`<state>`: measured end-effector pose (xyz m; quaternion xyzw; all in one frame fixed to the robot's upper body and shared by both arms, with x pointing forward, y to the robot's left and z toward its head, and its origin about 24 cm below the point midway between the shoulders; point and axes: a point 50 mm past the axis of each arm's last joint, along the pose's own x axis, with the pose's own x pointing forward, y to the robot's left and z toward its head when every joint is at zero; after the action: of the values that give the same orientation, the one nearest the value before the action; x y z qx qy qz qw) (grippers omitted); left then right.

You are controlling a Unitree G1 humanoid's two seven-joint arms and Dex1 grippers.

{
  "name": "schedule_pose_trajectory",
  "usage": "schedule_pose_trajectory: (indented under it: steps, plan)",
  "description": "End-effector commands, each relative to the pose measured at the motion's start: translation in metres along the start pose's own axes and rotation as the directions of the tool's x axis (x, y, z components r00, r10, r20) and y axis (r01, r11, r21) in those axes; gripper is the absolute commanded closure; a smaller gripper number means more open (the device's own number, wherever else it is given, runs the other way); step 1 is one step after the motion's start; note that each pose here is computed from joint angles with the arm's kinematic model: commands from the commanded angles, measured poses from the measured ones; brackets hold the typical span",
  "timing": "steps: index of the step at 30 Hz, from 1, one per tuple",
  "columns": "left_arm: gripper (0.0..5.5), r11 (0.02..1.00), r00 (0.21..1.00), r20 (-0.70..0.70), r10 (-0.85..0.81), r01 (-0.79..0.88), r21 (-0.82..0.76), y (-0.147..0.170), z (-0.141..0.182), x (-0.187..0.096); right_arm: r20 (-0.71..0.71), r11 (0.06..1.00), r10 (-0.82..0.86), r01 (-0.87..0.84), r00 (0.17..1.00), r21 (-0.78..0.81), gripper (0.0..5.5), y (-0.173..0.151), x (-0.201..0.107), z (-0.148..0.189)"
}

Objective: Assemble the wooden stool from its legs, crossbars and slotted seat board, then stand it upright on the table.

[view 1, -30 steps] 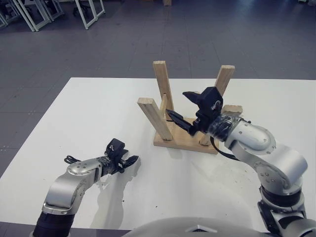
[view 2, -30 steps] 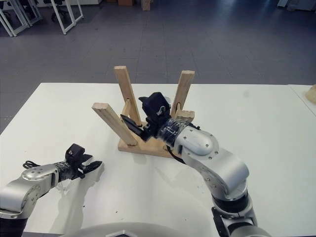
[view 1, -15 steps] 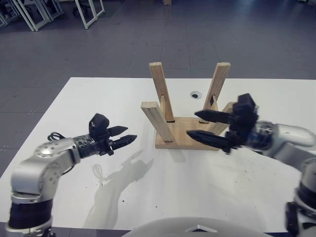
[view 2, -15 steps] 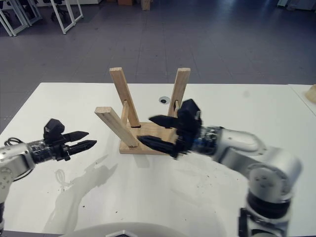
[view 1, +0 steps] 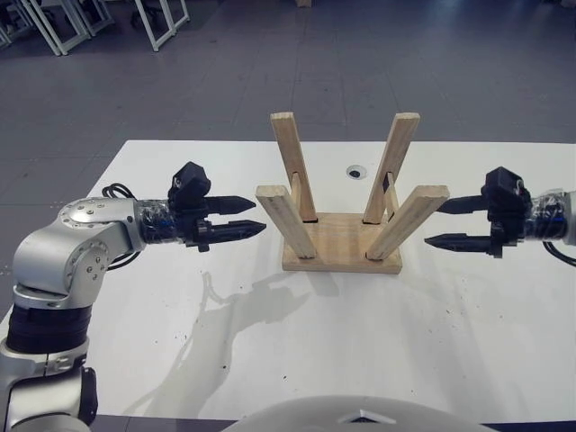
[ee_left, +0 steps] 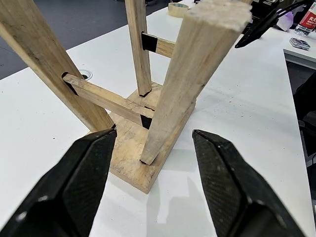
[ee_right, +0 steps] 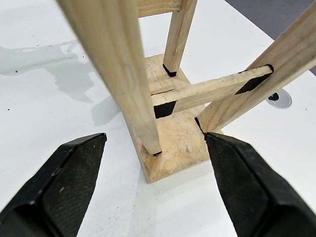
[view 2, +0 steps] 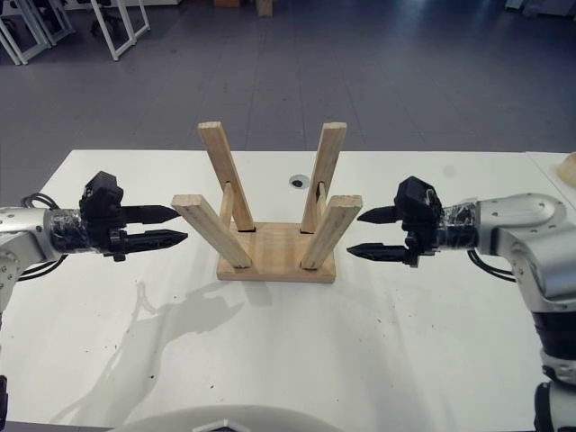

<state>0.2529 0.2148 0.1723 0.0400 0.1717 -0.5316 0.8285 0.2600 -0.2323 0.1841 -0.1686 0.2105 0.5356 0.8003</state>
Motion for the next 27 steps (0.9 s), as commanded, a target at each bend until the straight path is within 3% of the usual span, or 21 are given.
schedule_pose_trajectory:
  steps: [1, 11, 18, 23, 27]
  plan:
    - [2.65, 0.999, 1.0, 0.001, -0.03, 0.03, 0.032, 0.003, 0.01, 0.002, 0.021, 0.997, 0.055, -0.054, 0.998, -0.053, 1.83, 0.0, 0.009, 0.015]
    - [2.65, 0.992, 0.99, 0.08, -0.12, 0.116, 0.055, 0.004, 0.032, 0.011, 0.032, 0.996, 0.055, -0.053, 0.998, -0.073, 1.83, -0.005, 0.026, 0.016]
    - [3.76, 0.987, 0.983, 0.089, -0.158, 0.155, 0.032, 0.0, 0.027, 0.017, 0.123, 0.992, 0.113, -0.105, 0.986, -0.07, 3.27, -0.005, 0.026, 0.023]
    - [4.09, 0.984, 0.98, 0.089, -0.18, 0.179, 0.009, -0.002, 0.024, 0.018, 0.19, 0.976, 0.209, -0.217, 0.959, 0.023, 4.16, 0.003, 0.027, 0.028]
    - [4.1, 0.976, 0.975, 0.077, -0.209, 0.213, -0.05, -0.011, 0.016, 0.007, 0.174, 0.91, 0.371, -0.395, 0.912, 0.126, 4.17, 0.034, 0.034, 0.02]
